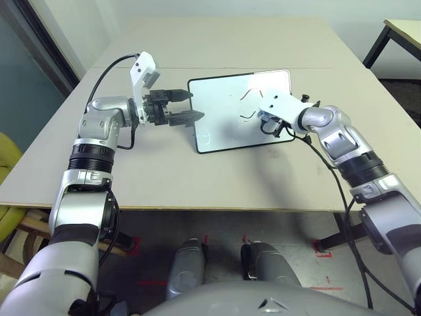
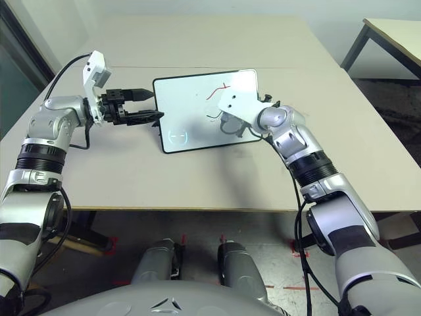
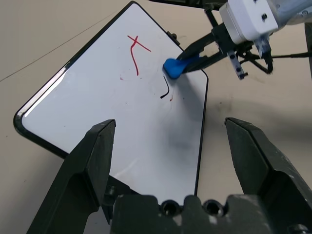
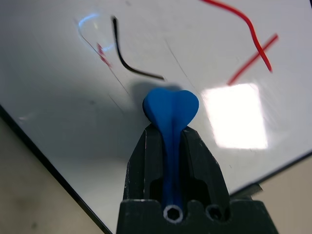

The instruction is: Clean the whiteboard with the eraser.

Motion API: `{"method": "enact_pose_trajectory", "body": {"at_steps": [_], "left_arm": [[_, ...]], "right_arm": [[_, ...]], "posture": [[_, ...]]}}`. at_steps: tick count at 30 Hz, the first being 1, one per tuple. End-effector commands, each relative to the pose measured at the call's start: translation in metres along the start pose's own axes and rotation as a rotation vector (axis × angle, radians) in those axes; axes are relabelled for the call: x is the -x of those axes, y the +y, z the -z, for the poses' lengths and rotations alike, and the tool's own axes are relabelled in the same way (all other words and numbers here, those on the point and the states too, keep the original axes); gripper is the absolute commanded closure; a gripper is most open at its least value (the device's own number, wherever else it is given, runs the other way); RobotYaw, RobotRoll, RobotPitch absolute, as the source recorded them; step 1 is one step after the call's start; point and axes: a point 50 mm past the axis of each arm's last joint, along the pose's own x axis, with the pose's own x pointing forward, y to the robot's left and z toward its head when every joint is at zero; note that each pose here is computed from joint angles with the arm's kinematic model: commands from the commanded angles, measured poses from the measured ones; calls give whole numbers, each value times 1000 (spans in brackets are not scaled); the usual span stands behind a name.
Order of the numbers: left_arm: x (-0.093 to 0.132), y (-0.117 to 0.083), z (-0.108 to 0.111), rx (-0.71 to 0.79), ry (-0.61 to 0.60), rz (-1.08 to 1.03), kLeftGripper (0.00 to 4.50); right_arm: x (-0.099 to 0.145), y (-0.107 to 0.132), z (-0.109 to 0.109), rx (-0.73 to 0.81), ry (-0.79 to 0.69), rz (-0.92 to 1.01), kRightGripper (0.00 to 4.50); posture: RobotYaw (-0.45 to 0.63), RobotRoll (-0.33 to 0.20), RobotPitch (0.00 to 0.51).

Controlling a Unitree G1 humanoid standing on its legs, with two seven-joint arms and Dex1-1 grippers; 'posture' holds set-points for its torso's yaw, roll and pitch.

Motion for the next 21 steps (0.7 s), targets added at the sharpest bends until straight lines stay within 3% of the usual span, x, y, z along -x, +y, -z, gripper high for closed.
{"method": "enact_pose_trajectory", "body": {"at_steps": [1, 14, 21], "left_arm": [[-1, 1, -3, -14, 5, 5, 0], [-2, 1, -5, -16, 2, 1, 0], [-1, 1, -5, -16, 1, 0, 0]], "right_arm": [[-7, 9, -10, 38, -13, -43, 4249], [-21, 26, -43, 98, -91, -92, 4250], [-22, 27, -39, 105, -79, -93, 4250]], "posture": [[154, 0, 33], [164, 0, 31], [165, 0, 30]]}}
